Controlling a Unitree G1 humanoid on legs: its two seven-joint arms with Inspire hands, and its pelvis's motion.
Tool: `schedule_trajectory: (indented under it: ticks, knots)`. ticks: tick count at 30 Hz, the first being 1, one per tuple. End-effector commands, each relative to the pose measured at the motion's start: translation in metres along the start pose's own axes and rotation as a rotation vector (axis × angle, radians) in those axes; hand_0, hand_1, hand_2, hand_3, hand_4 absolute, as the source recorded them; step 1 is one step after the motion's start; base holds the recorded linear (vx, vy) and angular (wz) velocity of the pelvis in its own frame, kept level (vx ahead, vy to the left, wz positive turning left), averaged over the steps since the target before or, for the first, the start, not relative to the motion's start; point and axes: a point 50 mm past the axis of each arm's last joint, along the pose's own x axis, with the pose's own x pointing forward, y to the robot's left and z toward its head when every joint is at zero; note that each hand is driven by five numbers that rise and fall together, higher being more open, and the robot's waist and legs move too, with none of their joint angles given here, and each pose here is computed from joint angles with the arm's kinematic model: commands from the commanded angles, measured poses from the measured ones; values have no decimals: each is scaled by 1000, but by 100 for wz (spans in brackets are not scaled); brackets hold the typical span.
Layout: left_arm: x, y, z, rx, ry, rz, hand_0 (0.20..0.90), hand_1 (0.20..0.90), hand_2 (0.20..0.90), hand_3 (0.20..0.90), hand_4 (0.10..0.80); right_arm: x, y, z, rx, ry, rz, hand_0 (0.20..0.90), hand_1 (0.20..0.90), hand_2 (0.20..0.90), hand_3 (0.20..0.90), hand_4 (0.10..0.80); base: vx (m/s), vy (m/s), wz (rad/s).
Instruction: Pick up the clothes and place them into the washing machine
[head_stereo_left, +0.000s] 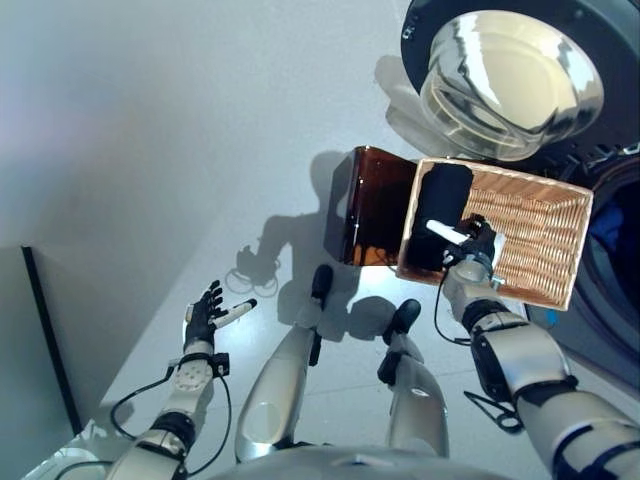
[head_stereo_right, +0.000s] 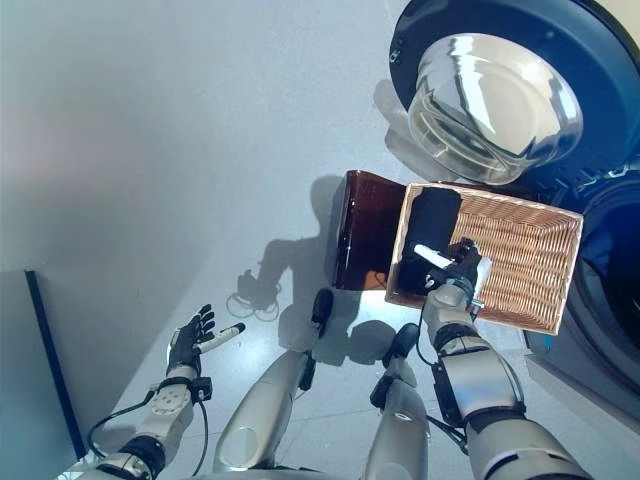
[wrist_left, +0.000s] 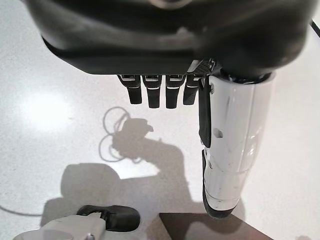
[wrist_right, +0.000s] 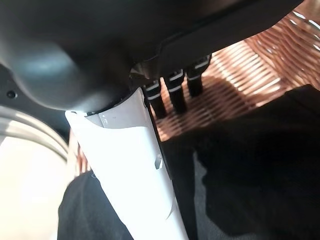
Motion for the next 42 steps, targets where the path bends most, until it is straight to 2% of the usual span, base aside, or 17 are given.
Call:
schedule_trajectory:
  ticks: [1, 16, 21, 29, 34, 38, 42]
  knots:
    - [-1, 14, 1, 30, -29, 52, 900, 900, 900, 900, 800, 10, -13, 39, 42, -132, -35, 200, 200, 200, 200, 300, 0, 0, 0]
    - [-5, 16, -9, 41, 8, 67, 900, 900, 900, 900, 800, 5, -3, 32, 24, -138, -7, 200, 200, 200, 200, 300, 0, 0, 0]
    - [-7, 16, -15, 46, 28, 68, 900, 900, 900, 900, 800, 2, -3, 14, 42, -106, 7, 200, 200, 200, 200, 300, 0, 0, 0]
    - [-9, 13, -20, 26, 53, 69, 900, 900, 900, 900, 800, -5, -11, -7, 217, -90, 1, 200, 200, 200, 200, 300, -13, 9, -8]
    - [-13, 17, -29, -3, 92, 98, 900, 900, 900, 900, 800, -22, -4, -19, 374, -115, 70, 200, 200, 200, 200, 300, -1, 25, -30]
    - [-21, 20, -44, -28, 154, 106, 900, 900, 900, 900, 800, -35, -14, -52, 588, -46, 82, 200, 200, 200, 200, 300, 54, -39, -49]
    - [-31, 23, -59, -54, 213, 114, 900, 900, 900, 900, 800, -45, -28, -81, 654, 8, 42, 200, 200, 200, 200, 300, 77, -49, -27]
